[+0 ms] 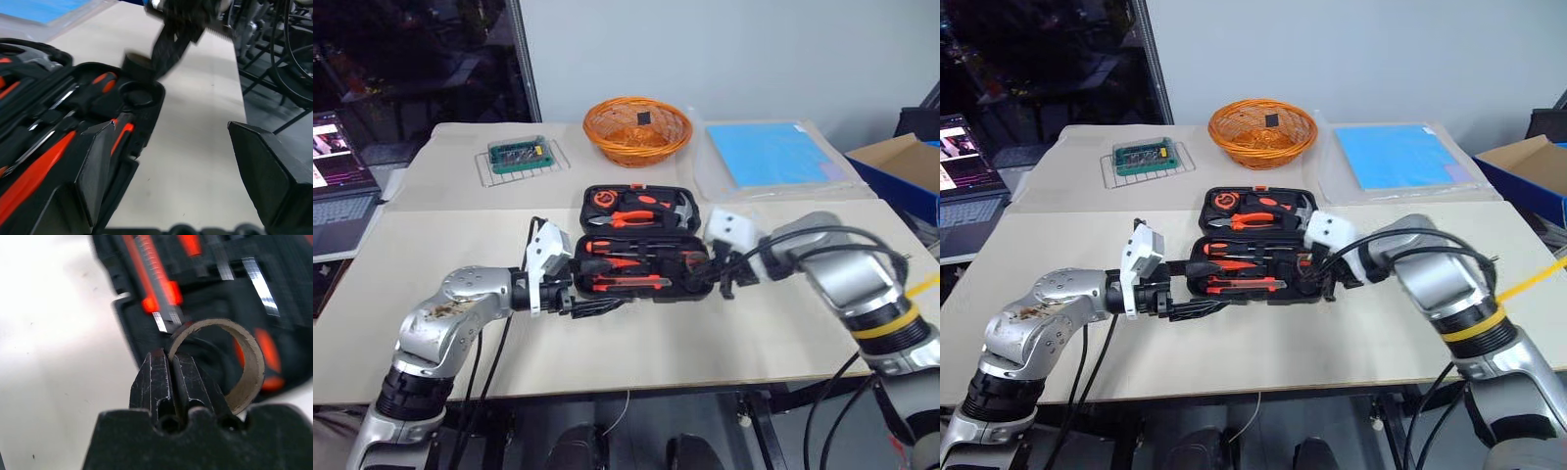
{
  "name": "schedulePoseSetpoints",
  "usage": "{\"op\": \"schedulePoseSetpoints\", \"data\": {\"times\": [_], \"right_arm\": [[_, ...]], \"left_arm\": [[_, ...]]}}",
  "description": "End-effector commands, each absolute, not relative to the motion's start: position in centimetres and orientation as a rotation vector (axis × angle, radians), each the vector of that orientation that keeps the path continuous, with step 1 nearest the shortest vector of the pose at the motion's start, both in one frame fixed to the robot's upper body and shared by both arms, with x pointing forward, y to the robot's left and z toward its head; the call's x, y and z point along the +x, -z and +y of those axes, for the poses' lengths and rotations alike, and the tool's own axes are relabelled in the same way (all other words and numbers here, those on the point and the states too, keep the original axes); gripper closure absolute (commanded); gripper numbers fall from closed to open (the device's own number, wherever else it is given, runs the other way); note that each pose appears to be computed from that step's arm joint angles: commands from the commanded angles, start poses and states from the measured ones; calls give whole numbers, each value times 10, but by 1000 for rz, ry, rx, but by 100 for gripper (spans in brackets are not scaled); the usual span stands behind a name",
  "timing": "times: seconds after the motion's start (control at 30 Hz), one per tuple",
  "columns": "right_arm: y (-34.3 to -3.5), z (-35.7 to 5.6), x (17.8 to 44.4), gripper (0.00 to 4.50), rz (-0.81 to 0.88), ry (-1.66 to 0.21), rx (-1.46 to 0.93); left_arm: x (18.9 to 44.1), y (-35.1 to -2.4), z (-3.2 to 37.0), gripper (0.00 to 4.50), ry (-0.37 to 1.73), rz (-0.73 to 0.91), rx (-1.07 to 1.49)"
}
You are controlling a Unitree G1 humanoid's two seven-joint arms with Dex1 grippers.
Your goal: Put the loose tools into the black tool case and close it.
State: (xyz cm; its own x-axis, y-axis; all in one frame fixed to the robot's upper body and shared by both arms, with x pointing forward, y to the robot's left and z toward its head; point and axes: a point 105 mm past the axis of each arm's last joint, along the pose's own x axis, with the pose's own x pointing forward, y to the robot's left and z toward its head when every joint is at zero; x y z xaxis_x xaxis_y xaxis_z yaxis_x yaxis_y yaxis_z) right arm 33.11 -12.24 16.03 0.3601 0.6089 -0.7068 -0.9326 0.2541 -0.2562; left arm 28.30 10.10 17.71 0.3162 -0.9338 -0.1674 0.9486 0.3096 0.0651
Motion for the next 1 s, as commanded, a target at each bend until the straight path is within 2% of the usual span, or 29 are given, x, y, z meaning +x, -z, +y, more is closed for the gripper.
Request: {"op": "schedulePoseSetpoints", "data": {"times": [0.03,0.43,0.6,0.67,0.7,0.8,0.87,1.0], "right_arm": [[-161,-116,330,448,521,-1118,-790],[-135,-125,334,448,643,-1162,-865],[-135,-124,336,292,656,-1189,-854],[-144,-122,336,218,631,-1199,-827],[-148,-121,335,195,618,-1208,-811],[-166,-115,333,195,542,-1228,-739],[-186,-109,335,195,428,-1232,-682],[-228,-111,352,195,202,-1055,-505]], "left_arm": [[280,-180,101,55,1243,71,187],[279,-178,100,55,1215,66,191],[278,-177,103,55,1202,71,200],[279,-177,105,55,1191,72,202],[280,-177,106,55,1185,72,201],[287,-179,109,55,1146,72,171],[296,-182,111,55,1094,81,110],[335,-191,123,55,872,85,-20]]}}
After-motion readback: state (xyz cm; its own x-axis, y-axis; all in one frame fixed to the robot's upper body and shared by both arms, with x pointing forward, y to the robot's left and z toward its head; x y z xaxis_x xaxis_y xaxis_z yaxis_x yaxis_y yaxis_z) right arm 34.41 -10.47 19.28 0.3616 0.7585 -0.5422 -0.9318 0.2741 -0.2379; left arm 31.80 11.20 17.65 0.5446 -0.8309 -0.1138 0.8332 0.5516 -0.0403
